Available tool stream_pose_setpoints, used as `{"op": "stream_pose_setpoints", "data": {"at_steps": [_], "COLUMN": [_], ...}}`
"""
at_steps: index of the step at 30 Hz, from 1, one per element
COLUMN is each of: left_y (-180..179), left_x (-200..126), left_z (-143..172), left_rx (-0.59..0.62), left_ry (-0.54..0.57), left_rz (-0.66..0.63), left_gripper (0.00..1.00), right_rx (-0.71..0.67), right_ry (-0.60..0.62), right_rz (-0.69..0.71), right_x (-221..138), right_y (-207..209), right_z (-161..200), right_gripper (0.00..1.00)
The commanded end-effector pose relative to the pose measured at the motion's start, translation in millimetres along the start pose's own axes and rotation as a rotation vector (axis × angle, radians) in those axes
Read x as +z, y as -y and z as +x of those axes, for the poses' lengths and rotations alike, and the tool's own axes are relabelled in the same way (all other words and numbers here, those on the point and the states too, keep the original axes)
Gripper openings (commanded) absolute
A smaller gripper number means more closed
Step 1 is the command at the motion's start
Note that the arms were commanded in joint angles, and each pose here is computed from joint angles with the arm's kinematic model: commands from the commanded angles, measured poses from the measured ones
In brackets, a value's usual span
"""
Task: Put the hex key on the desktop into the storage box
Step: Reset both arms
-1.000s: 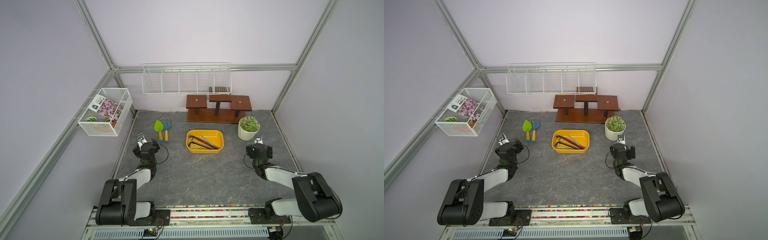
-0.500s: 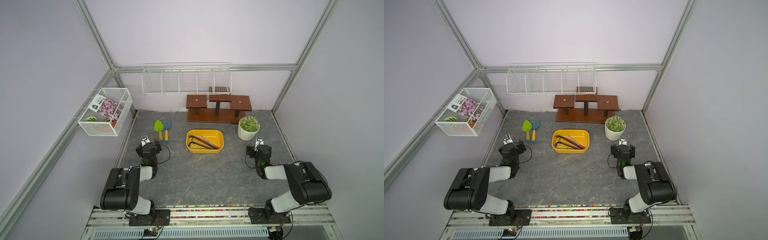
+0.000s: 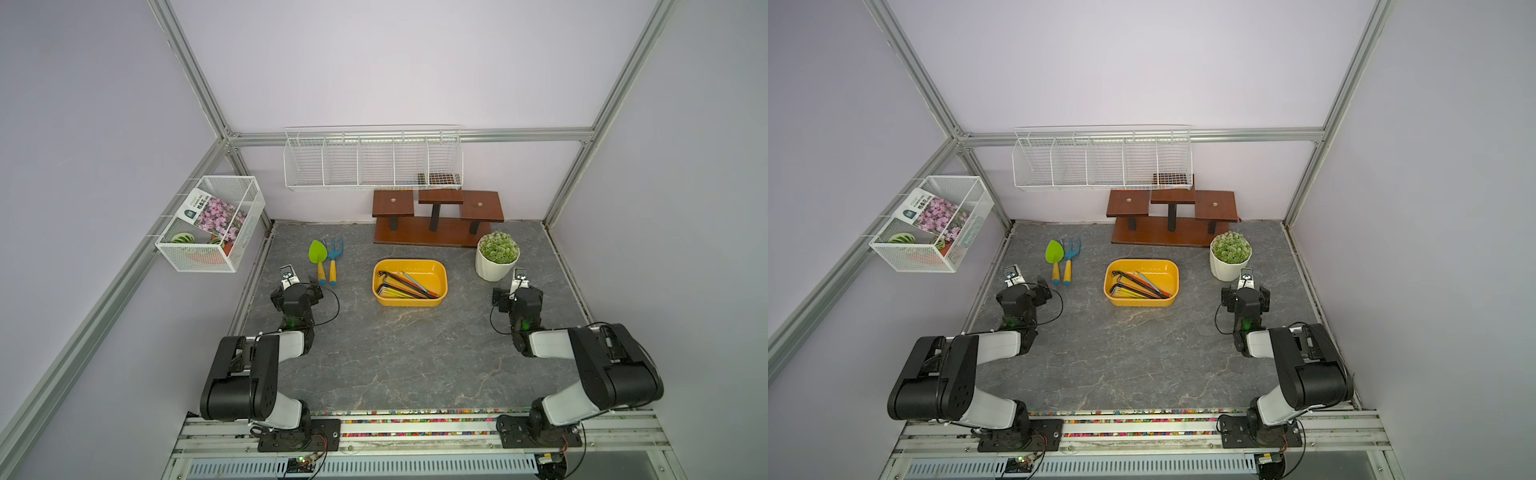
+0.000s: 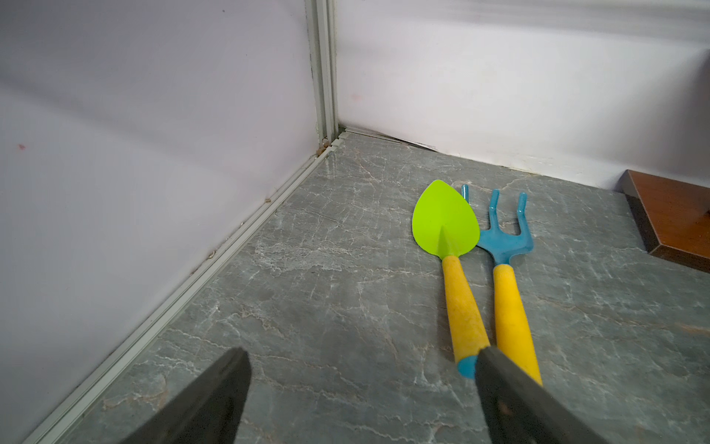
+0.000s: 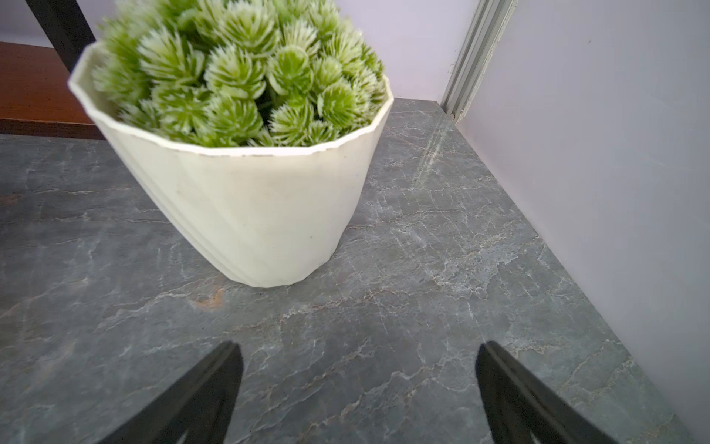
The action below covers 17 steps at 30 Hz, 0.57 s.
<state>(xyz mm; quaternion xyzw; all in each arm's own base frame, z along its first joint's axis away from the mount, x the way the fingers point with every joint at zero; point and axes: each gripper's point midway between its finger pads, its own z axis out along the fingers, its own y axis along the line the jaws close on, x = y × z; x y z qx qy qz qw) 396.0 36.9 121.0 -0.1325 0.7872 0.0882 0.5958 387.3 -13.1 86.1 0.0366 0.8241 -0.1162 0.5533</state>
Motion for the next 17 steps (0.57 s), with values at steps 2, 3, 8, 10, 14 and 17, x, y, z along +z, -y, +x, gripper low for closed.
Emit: {"op": "stream_pose_setpoints", "data": {"at_steps": [2, 3, 8, 10, 14, 17], "left_y": [2.3, 2.3, 2.2, 2.4, 2.3, 2.4], "left_x": [2.2, 2.3, 2.3, 2.2, 2.4, 2.2], "left_z": [-7.7, -8.3, -8.1, -7.9, -8.2, -7.6], "left_rx": [-0.002, -0.003, -0.002, -0.002, -0.002, -0.002], "left_ry": [0.013, 0.014, 0.013, 0.013, 0.013, 0.012], "left_rz": [0.01, 0.01, 0.01, 0.01, 0.009, 0.01], "left_gripper": [1.0, 1.0, 1.0, 1.0, 1.0, 1.0], "right_rx": [0.025, 0.025, 0.024, 0.024, 0.025, 0.026], "right_ry": [0.02, 0.02, 0.017, 0.016, 0.013, 0.018], "right_rz": [-0.006, -0.006, -0.006, -0.007, -0.007, -0.007], "right_x": [0.2, 0.1, 0.3, 0.6, 1.1, 0.6], "right_y": [0.8, 1.1, 0.6, 0.4, 0.5, 0.6], "right_z": [-9.0, -9.1, -8.1, -8.2, -7.9, -9.4], "right_gripper": [0.99, 0.99, 0.99, 0.99, 0.99, 0.99]}}
